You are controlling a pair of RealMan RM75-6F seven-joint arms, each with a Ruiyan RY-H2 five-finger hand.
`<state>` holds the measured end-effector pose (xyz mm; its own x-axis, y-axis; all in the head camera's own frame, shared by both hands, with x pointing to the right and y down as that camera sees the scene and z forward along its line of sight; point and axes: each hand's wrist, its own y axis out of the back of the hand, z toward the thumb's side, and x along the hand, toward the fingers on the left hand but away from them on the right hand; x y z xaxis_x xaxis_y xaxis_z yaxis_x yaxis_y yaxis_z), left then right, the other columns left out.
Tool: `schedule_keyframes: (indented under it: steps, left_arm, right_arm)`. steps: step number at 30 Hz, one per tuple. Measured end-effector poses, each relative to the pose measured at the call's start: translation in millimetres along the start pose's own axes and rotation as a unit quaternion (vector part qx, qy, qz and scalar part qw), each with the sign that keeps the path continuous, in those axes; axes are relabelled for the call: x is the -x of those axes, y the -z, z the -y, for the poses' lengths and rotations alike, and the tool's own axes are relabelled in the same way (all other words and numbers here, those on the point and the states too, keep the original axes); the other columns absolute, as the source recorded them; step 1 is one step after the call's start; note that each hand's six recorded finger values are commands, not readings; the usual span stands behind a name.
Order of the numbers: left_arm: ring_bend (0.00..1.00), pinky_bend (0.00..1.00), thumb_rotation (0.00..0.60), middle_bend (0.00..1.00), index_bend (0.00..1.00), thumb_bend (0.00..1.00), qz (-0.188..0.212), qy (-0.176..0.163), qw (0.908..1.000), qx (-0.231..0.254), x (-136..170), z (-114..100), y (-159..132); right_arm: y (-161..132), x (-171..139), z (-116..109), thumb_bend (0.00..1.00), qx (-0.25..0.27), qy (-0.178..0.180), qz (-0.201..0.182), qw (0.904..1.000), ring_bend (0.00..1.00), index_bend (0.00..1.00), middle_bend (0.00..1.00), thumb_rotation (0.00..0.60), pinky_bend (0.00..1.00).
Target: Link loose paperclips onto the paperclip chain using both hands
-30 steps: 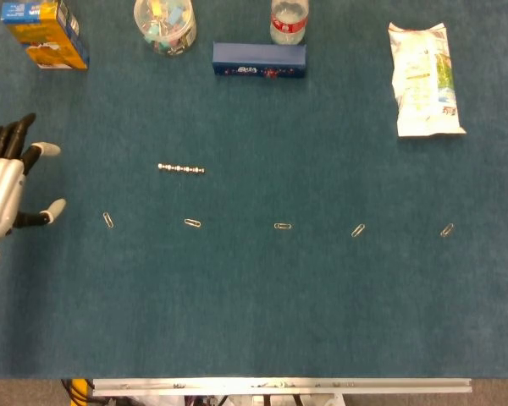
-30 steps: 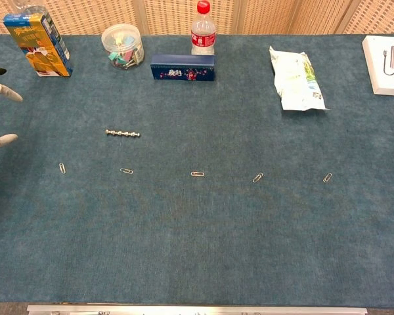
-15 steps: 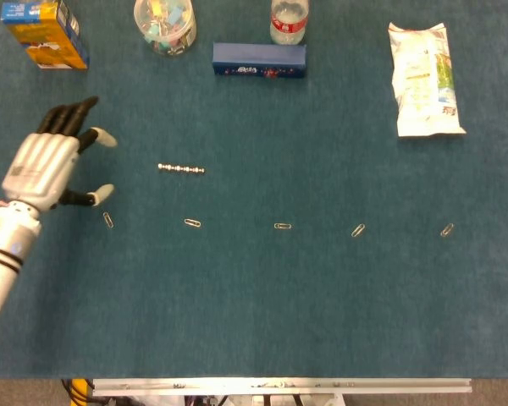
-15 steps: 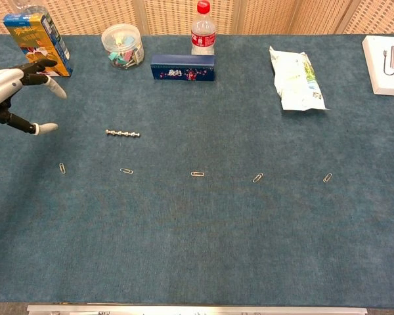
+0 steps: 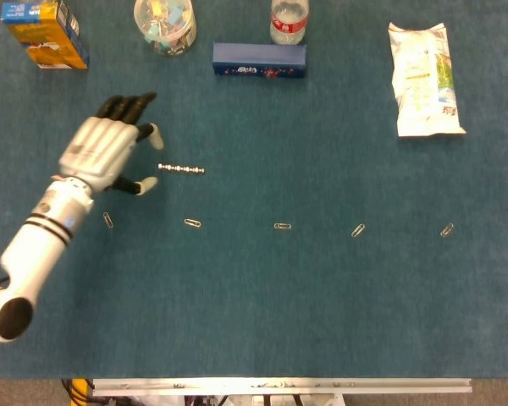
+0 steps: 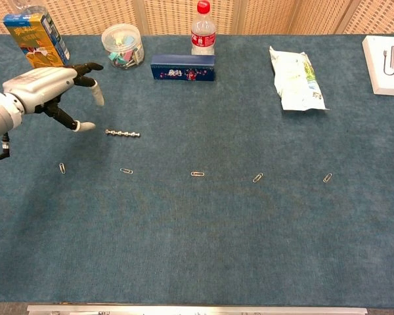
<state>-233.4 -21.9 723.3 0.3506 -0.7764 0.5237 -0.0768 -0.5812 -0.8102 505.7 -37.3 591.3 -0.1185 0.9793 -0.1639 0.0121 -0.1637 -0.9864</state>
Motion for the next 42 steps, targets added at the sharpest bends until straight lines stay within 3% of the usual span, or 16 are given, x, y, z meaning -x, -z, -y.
schedule_keyframes:
  steps: [14,33,42]
  left_arm:
    - [0.0,0.0,0.6,0.0,0.4,0.33,0.021,0.028,0.9991,-0.024,-35,19,-37]
    - [0.0,0.0,0.6,0.0,0.41,0.33,-0.031,0.064,0.9964,-0.046,-57,37,-24]
    - [0.0,0.0,0.6,0.0,0.44,0.33,-0.026,0.065,0.9969,-0.035,-52,36,-28]
  right_arm:
    - [4,2,3,0.01,0.003,-0.004,0.004,1.0,0.21,0.33,0.29,0.6,0.46]
    - [4,4,10,0.01,0.007,-0.012,0.002,0.9999,0.21,0.33,0.29,0.6,0.46]
    - [3,4,14,0.01,0.008,-0.018,0.001,0.9998,0.21,0.33,0.29,0.6,0.46]
